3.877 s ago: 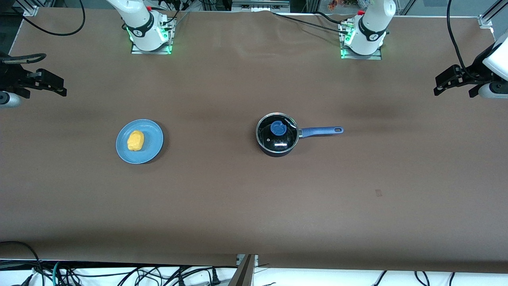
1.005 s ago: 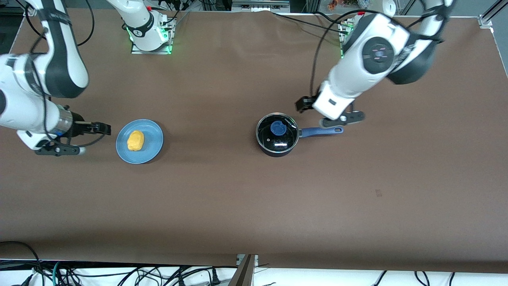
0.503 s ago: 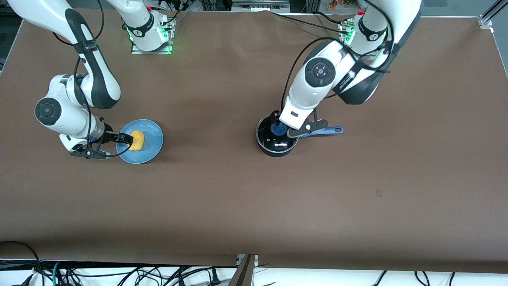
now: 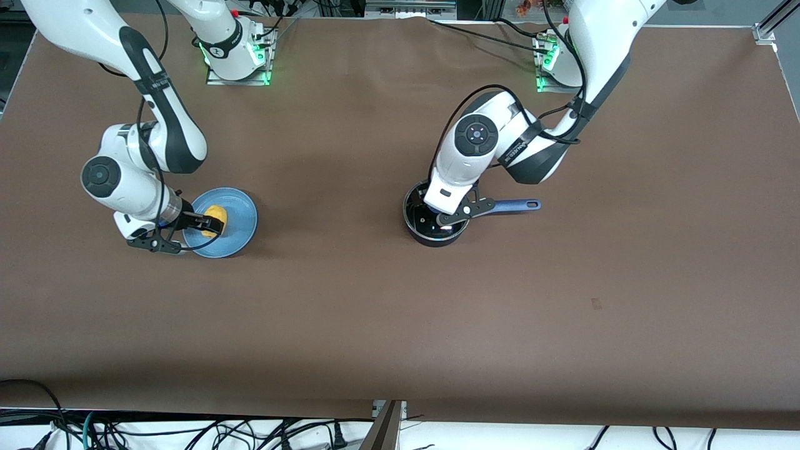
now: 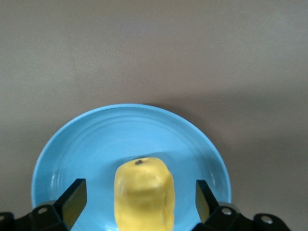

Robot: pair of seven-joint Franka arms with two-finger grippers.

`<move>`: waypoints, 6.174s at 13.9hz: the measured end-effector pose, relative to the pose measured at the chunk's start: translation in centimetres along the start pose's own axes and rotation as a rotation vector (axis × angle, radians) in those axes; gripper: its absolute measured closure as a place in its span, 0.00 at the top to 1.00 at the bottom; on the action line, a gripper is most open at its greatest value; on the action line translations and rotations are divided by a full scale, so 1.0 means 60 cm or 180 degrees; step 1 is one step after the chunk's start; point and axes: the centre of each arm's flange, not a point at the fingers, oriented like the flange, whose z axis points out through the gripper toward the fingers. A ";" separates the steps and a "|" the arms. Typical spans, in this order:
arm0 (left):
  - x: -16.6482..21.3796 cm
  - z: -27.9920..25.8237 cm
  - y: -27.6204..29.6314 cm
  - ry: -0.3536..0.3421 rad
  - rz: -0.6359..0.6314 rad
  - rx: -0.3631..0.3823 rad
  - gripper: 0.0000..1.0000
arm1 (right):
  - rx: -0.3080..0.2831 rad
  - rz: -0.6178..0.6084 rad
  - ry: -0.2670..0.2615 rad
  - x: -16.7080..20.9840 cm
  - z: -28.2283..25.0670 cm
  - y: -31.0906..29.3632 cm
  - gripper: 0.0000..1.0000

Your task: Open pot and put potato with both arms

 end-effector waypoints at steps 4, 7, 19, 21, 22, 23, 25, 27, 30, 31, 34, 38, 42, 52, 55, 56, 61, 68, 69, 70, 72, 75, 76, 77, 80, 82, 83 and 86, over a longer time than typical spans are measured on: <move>-0.005 0.017 0.002 -0.0046 0.0001 0.0026 1.00 | 0.0006 -0.0018 -0.0051 -0.008 0.027 -0.005 1.00; -0.002 0.024 0.004 -0.0027 0.0013 -0.0005 0.95 | 0.0007 -0.0030 -0.0075 -0.014 0.031 -0.008 1.00; 0.001 0.041 0.003 -0.0032 0.0029 0.0037 0.75 | -0.0032 -0.0033 -0.0253 -0.033 0.046 -0.004 0.59; 0.001 0.036 0.007 -0.0021 0.0034 0.0012 0.62 | -0.0031 -0.0034 -0.0249 -0.032 0.046 -0.005 0.59; 0.001 0.037 0.007 -0.0023 0.0032 0.0011 0.61 | -0.0027 -0.0038 -0.0228 -0.028 0.042 -0.005 0.59; 0.002 0.037 0.007 -0.0021 0.0032 0.0007 0.60 | -0.0022 -0.0041 -0.0199 -0.022 0.036 -0.007 0.59; 0.005 0.036 0.008 -0.0013 0.0025 -0.0010 0.58 | -0.0012 -0.0047 -0.0137 -0.010 0.019 -0.009 0.59; 0.007 0.035 0.009 -0.0008 0.0020 -0.0018 0.49 | 0.0003 -0.0075 -0.0067 0.002 -0.008 -0.017 0.59; 0.007 0.034 0.009 -0.0006 0.0019 -0.0024 0.38 | 0.0021 -0.0191 -0.0089 0.019 -0.072 -0.058 0.59; 0.008 0.033 0.009 -0.0004 0.0019 -0.0026 0.38 | 0.0027 -0.0245 -0.0114 0.027 -0.099 -0.078 0.59; 0.012 0.028 0.009 -0.0001 0.0006 -0.0017 0.37 | 0.0076 -0.0440 -0.0149 0.044 -0.189 -0.152 0.59; 0.031 -0.017 -0.004 -0.0013 0.0016 0.0185 0.37 | 0.0203 -0.0542 -0.0039 0.032 -0.248 -0.253 0.59; 0.082 -0.112 -0.066 -0.0002 0.0248 0.0383 0.37 | 0.0280 -0.0275 0.0029 -0.015 -0.273 -0.387 0.59; 0.298 -0.218 -0.400 -0.0510 0.1104 0.0502 0.37 | 0.0997 0.0355 0.0167 -0.175 -0.263 -0.778 0.59; 0.342 -0.196 -0.497 -0.0579 0.1228 0.0422 0.37 | 0.1219 0.0318 0.0209 -0.190 -0.205 -0.827 0.59; 0.346 -0.181 -0.510 -0.0547 0.1268 0.0435 0.37 | 0.1230 0.0301 0.0189 -0.197 -0.184 -0.837 0.59; 0.361 -0.059 -0.548 -0.0397 0.1400 0.0454 0.37 | 0.1222 0.0242 0.0113 -0.224 -0.123 -0.863 0.59; 0.426 0.045 -0.606 -0.0307 0.1410 0.0442 0.37 | 0.1036 0.0101 0.0045 -0.252 -0.045 -0.876 0.59; 0.433 0.049 -0.608 -0.0304 0.1407 0.0433 0.37 | 0.1022 0.0100 0.0032 -0.254 -0.037 -0.876 0.59; 0.439 0.052 -0.608 -0.0298 0.1400 0.0418 0.37 | 0.1011 0.0102 0.0022 -0.254 -0.031 -0.876 0.59; 0.447 0.056 -0.608 -0.0296 0.1389 0.0394 0.42 | 0.0995 0.0104 0.0015 -0.253 -0.024 -0.874 0.66; 0.453 0.055 -0.612 -0.0283 0.1372 0.0389 0.72 | 0.0980 0.0065 0.0053 -0.252 -0.029 -0.876 0.94; 0.455 0.053 -0.613 -0.0274 0.1370 0.0388 0.81 | 0.0944 0.0056 0.0044 -0.250 -0.036 -0.876 1.00; 0.456 0.051 -0.613 -0.0265 0.1368 0.0387 0.92 | 0.0880 0.0052 0.0023 -0.247 -0.047 -0.874 1.00; 0.460 0.046 -0.614 -0.0246 0.1360 0.0384 1.00 | 0.0705 0.0093 0.0056 -0.205 -0.139 -0.847 1.00; 0.469 0.026 -0.620 -0.0175 0.1334 0.0383 1.00 | 0.0563 0.0012 0.0095 -0.158 -0.221 -0.793 1.00; 0.472 0.004 -0.620 -0.0114 0.1341 0.0393 1.00 | 0.0479 -0.0083 0.0099 -0.132 -0.256 -0.758 1.00; 0.447 -0.113 -0.582 -0.0032 0.1369 0.0443 1.00 | 0.0198 -0.0373 0.0007 -0.063 -0.336 -0.634 1.00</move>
